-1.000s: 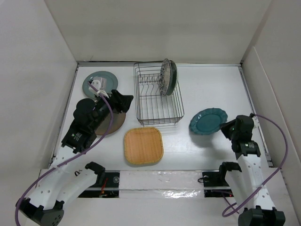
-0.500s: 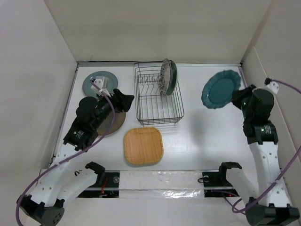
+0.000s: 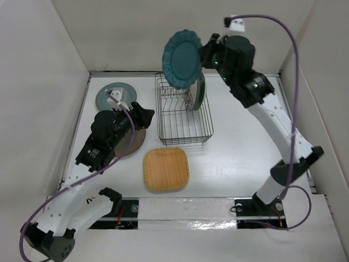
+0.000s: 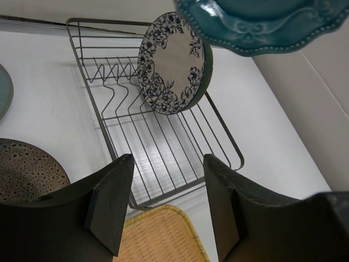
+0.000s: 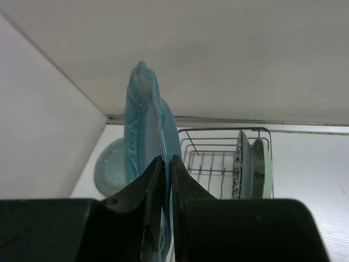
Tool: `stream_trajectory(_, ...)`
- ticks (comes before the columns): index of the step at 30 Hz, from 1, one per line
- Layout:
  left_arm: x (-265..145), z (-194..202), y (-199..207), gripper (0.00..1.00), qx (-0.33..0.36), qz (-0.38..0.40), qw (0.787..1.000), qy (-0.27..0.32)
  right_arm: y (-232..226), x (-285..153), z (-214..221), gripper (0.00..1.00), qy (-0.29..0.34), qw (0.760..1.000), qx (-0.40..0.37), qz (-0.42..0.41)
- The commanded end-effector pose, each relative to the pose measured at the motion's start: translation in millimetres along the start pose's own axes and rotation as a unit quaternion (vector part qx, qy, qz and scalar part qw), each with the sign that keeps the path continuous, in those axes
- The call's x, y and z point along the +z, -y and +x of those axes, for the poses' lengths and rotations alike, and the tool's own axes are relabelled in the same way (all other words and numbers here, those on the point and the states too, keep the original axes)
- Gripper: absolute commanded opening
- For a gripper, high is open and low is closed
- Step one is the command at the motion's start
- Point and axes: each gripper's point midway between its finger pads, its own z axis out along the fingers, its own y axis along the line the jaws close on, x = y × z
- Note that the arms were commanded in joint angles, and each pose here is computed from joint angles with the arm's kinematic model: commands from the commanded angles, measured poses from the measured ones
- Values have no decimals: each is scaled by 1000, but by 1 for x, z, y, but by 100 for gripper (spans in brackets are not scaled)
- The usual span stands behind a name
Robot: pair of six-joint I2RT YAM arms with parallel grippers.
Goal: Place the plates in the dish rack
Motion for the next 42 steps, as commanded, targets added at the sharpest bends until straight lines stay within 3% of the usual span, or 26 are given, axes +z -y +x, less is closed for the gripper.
stream_trajectory(1, -3, -16, 0, 50, 9, -9, 1000, 27, -11, 3, -64, 0, 96, 994, 4, 44)
stream_trajectory(2, -3, -16, -1, 49, 9, -11, 1000, 27, -5, 25, -41, 0, 79, 994, -9, 79)
stream_trajectory(6, -2, -14, -2, 49, 10, -13, 1000, 23, -5, 49, -22, 0, 76, 990, -18, 119)
stream_trajectory(19, -4, -17, 3, 50, 9, -3, 1000, 26, 25, 81, 46, 0, 38, 964, -125, 230)
stream_trajectory(29, -2, -14, 4, 50, 8, 1, 1000, 20, 34, 98, 84, 0, 3, 933, -243, 265)
stream_trajectory(42, 0, -12, 3, 51, 8, 0, 1000, 16, 39, 119, 134, 0, -31, 937, -248, 246)
